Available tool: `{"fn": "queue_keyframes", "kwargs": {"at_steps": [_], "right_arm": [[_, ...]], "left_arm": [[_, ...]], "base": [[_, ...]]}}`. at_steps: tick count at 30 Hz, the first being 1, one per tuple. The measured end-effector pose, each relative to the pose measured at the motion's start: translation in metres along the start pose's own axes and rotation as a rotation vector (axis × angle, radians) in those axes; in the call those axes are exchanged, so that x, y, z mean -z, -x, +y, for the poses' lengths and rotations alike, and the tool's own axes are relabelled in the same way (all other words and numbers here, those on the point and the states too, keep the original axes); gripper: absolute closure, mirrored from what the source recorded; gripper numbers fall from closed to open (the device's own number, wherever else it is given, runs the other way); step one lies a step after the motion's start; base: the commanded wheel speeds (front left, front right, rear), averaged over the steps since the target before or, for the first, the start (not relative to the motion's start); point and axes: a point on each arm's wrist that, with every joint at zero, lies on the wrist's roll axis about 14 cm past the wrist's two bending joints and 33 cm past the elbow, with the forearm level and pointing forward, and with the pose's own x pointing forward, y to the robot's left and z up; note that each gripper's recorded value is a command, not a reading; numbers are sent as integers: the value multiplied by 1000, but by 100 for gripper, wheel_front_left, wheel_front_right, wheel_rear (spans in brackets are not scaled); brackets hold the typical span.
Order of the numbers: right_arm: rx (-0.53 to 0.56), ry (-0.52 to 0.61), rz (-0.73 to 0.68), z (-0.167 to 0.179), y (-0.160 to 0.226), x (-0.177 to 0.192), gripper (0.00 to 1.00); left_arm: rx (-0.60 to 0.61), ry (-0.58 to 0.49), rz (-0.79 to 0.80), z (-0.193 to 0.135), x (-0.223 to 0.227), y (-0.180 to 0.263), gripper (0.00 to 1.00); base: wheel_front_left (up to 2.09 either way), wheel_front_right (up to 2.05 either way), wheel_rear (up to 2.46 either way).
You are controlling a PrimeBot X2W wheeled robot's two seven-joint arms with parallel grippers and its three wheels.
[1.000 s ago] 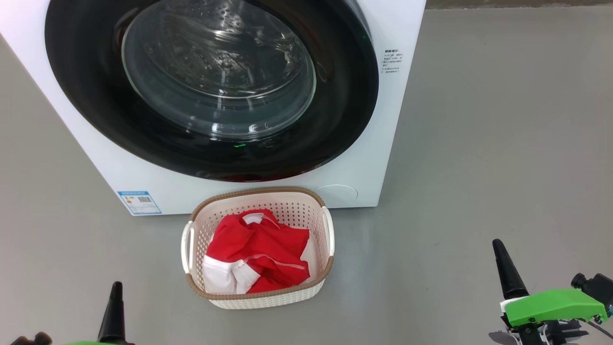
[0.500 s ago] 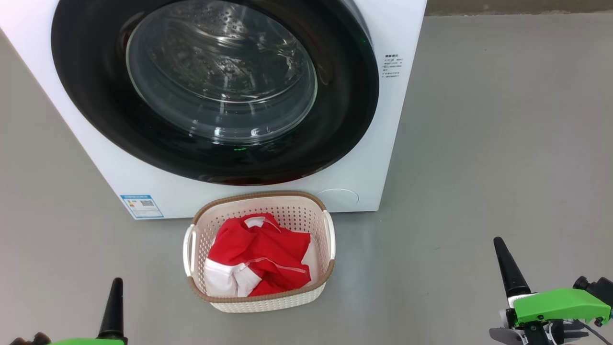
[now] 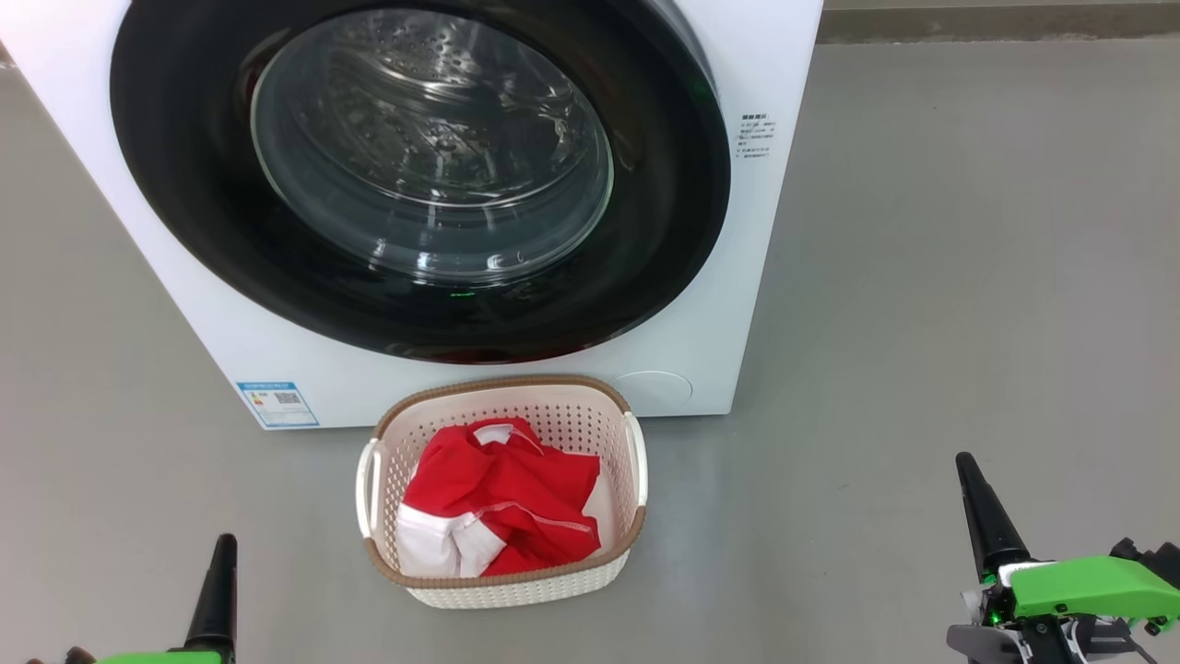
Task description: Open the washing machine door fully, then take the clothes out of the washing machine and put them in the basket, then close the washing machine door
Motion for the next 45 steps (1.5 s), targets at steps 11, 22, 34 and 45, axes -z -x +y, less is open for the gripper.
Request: {"fn": "queue_keyframes", "kwargs": {"at_steps": [11, 22, 34, 45], "right_arm": [[-15, -118, 9, 3, 4, 1, 100], [-39, -207, 5, 9, 5, -2, 100], [-39, -208, 5, 9, 5, -1, 100], [-39, -208, 5, 9, 5, -1, 100]], "left_arm": [[23, 115, -4, -7, -2, 1, 100], [49, 199, 3, -14, -2, 0, 100], [55, 199, 1, -16, -3, -1, 100], [55, 200, 3, -16, -3, -1, 100]], "base": [[0, 0, 0], [0, 0, 0], [0, 0, 0], [0, 0, 0]]}}
